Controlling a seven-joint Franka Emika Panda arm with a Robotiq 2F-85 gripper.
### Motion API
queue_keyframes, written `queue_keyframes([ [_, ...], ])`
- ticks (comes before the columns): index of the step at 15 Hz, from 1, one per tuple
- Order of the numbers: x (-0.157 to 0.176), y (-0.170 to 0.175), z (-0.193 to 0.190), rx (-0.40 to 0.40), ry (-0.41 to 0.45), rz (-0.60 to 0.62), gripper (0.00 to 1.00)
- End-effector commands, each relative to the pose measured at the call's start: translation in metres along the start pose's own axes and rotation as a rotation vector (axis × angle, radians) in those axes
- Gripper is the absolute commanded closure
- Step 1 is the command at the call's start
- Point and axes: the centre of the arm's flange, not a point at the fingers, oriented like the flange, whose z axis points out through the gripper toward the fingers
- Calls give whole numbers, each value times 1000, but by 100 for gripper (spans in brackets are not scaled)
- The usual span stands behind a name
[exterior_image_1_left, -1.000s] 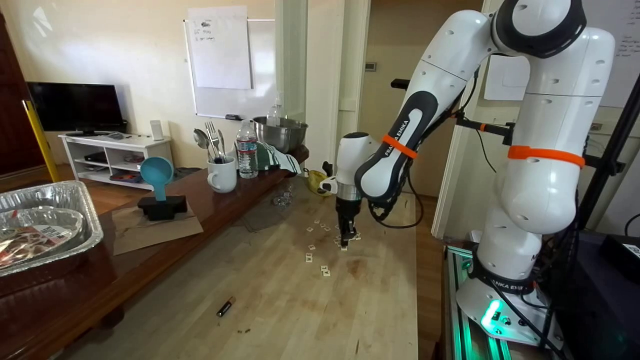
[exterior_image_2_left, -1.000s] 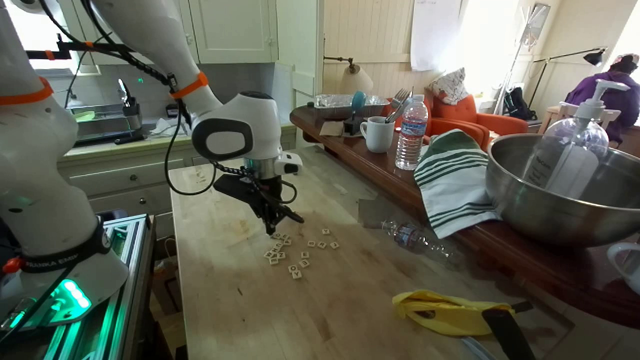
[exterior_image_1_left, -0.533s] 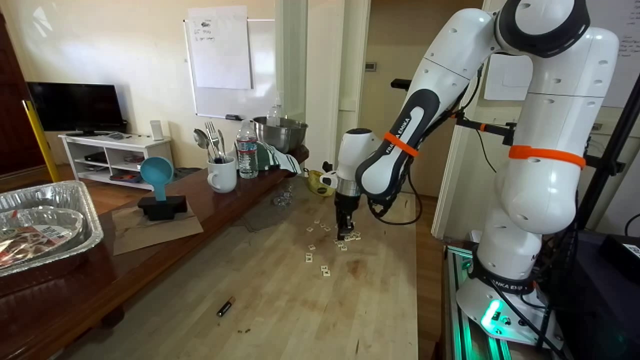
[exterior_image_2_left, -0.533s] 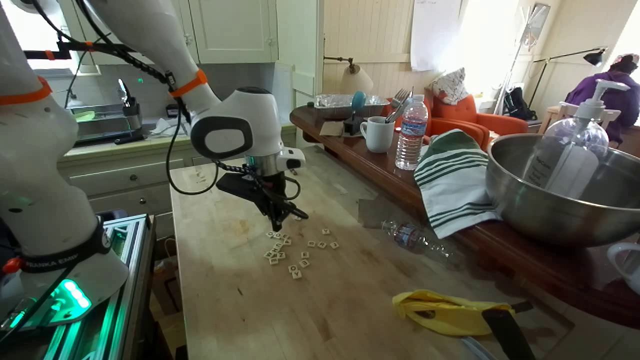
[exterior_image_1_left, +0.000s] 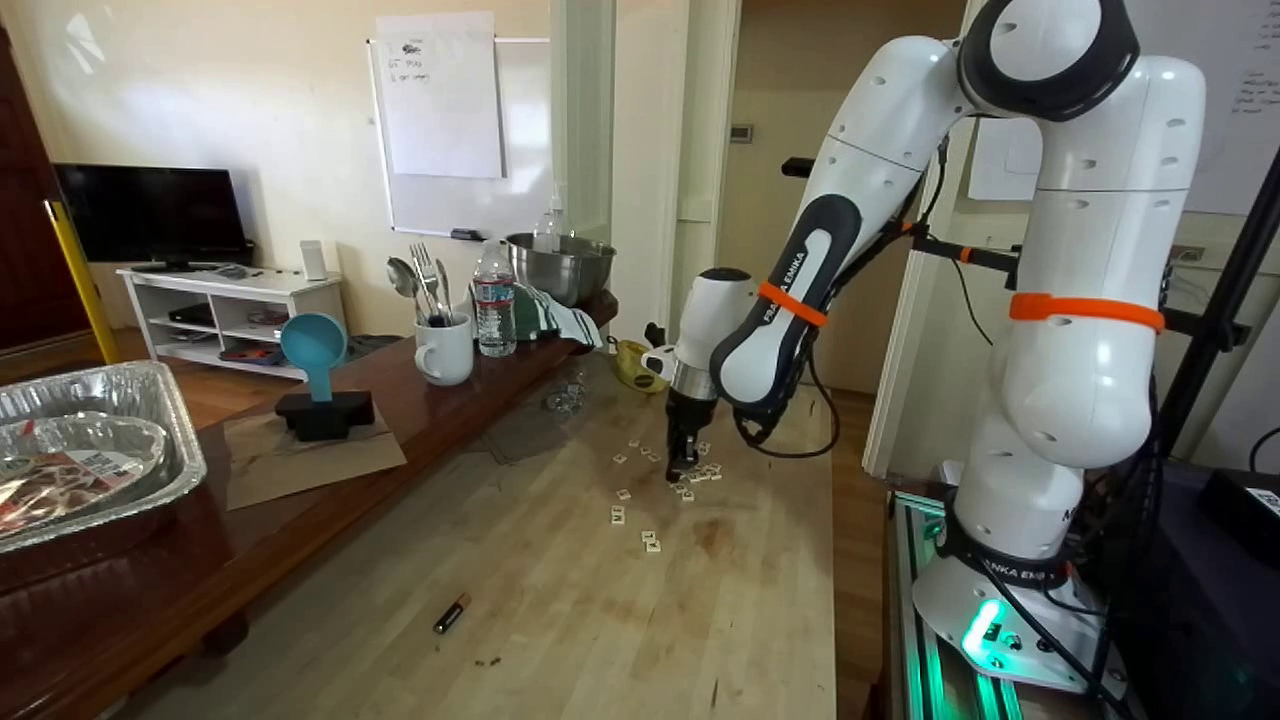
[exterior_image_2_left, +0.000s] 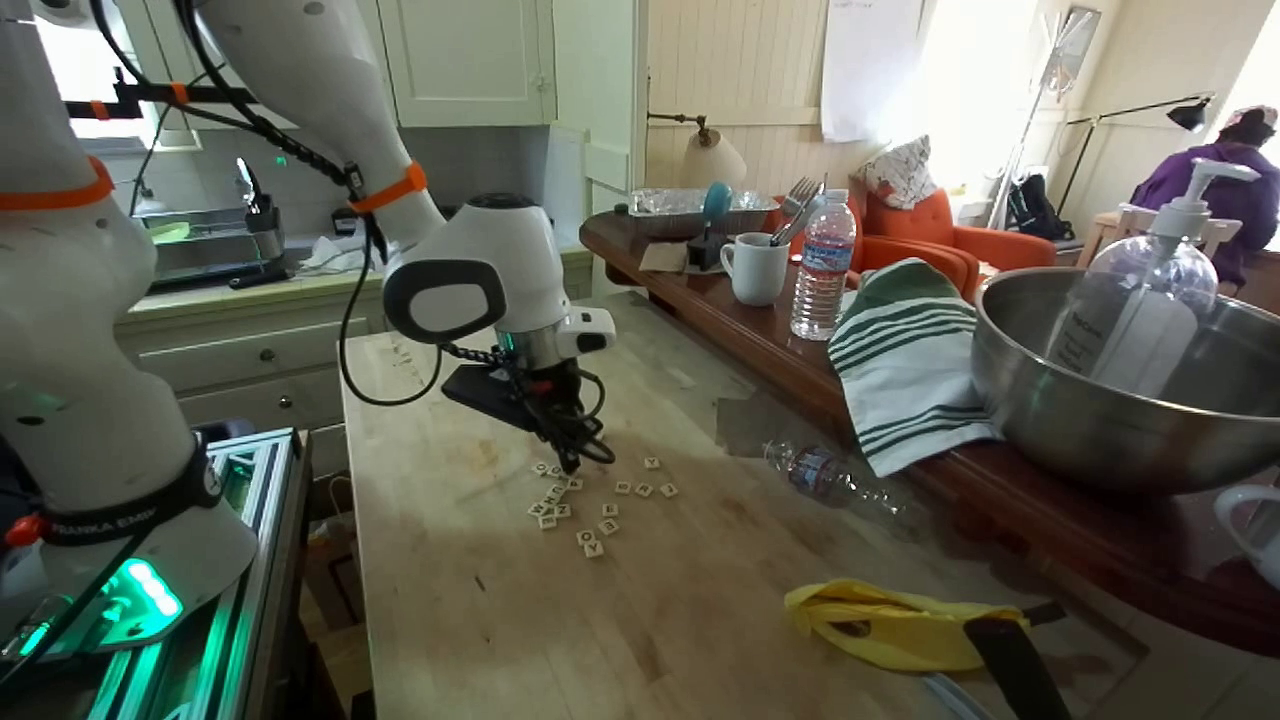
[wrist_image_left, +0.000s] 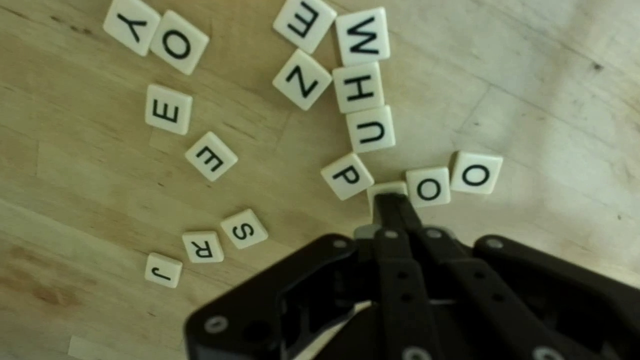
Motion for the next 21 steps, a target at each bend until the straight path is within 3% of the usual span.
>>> queue_keyframes([
  [1, -5, -6, 16, -1, 14, 27, 100],
  [13, -46, 20, 15, -45, -75, 90, 100],
  [21, -38, 18, -22, -62, 17, 108, 100],
])
